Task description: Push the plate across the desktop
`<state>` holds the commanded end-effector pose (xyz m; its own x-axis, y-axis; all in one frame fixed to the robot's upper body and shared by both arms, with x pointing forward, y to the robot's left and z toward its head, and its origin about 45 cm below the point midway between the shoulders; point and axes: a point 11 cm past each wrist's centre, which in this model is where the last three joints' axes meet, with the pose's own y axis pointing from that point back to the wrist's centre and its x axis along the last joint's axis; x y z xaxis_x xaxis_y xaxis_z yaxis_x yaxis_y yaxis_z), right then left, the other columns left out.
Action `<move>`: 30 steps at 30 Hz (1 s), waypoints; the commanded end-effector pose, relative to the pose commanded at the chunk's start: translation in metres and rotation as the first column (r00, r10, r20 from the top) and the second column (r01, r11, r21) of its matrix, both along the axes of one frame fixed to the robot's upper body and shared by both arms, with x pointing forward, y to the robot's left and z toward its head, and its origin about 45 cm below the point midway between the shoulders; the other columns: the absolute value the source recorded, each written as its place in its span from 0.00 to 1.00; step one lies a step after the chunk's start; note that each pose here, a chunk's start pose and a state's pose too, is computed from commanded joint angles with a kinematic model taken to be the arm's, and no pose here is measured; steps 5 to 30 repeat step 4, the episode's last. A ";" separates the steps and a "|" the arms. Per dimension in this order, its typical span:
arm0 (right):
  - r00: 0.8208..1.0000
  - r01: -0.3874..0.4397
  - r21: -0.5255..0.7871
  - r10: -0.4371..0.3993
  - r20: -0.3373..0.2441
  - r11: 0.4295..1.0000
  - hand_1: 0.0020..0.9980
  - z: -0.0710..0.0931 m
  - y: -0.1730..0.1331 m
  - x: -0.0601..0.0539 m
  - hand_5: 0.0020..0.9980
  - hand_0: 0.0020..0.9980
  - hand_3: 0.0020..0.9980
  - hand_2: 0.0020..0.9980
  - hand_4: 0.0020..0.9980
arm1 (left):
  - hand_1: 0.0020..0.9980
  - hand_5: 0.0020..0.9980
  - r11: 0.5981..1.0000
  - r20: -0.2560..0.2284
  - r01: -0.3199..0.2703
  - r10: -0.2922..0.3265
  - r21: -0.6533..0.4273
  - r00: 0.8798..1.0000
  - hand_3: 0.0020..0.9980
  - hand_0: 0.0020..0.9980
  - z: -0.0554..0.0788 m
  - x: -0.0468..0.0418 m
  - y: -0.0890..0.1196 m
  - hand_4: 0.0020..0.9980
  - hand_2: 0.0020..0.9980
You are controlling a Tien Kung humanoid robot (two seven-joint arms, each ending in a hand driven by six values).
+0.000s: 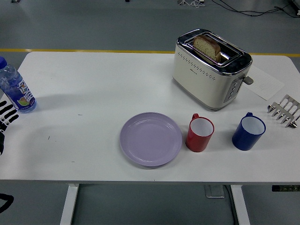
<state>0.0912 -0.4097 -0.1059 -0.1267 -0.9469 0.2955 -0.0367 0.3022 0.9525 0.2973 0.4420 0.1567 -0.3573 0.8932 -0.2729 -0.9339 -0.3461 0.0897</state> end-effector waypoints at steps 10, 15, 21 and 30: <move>1.000 0.010 -0.005 -0.010 0.002 1.000 0.56 0.000 -0.002 -0.005 0.33 0.62 0.59 0.63 0.41 | 0.61 1.00 0.998 0.012 -0.010 0.011 -0.068 1.000 0.60 0.51 0.002 0.0012 0.003 0.49 0.62; 1.000 0.010 -0.005 -0.010 0.002 1.000 0.56 0.000 -0.002 -0.005 0.33 0.62 0.59 0.63 0.41 | 0.61 1.00 0.998 0.012 -0.010 0.011 -0.068 1.000 0.60 0.51 0.002 0.0012 0.003 0.49 0.62; 1.000 0.010 -0.005 -0.010 0.002 1.000 0.56 0.000 -0.002 -0.005 0.33 0.62 0.59 0.63 0.41 | 0.61 1.00 0.998 0.012 -0.010 0.011 -0.068 1.000 0.60 0.51 0.002 0.0012 0.003 0.49 0.62; 1.000 0.010 -0.005 -0.010 0.002 1.000 0.56 0.000 -0.002 -0.005 0.33 0.62 0.59 0.63 0.41 | 0.61 1.00 0.998 0.012 -0.010 0.011 -0.068 1.000 0.60 0.51 0.002 0.0012 0.003 0.49 0.62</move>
